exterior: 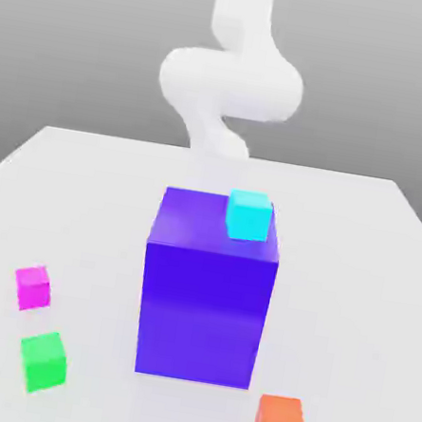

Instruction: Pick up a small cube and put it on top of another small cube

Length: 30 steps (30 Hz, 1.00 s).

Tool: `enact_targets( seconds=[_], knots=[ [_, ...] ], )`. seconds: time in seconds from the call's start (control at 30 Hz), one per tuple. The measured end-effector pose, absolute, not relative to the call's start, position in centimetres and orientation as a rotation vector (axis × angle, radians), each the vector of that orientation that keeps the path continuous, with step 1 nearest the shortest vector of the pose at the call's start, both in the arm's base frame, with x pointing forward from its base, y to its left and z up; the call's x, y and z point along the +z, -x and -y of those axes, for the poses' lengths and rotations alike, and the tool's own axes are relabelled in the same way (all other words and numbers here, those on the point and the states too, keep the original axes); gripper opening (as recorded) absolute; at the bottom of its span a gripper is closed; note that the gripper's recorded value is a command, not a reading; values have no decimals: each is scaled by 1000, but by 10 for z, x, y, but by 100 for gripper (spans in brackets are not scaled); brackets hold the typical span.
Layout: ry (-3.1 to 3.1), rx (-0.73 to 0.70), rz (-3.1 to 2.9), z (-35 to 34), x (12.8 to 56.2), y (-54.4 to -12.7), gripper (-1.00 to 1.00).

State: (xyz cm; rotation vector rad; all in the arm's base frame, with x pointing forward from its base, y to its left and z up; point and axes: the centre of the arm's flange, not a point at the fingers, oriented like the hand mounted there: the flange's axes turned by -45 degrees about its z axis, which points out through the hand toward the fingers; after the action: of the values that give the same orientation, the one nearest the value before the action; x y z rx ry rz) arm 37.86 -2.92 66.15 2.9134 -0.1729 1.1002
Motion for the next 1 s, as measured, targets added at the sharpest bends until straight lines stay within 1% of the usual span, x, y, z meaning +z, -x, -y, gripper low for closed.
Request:
enact_targets(
  seconds=[0.13,0.2,0.3,0.4,0.5,0.6,0.73,0.8,0.97,1.0],
  knots=[
    [-2921,890,430,88,572,-412,0],
    [-2917,790,554,117,528,-418,0],
    [-2904,642,740,161,461,-414,0],
    [-2880,497,926,200,395,-397,0],
    [-2846,353,1113,232,332,-367,0],
    [-2803,211,1299,254,272,-329,0],
    [-2709,36,1576,275,203,-264,0],
    [-2716,10,1579,269,180,-262,0],
    [-2714,0,1581,267,132,-260,0],
    [-2713,0,1582,267,127,-260,-100]
  ],
)
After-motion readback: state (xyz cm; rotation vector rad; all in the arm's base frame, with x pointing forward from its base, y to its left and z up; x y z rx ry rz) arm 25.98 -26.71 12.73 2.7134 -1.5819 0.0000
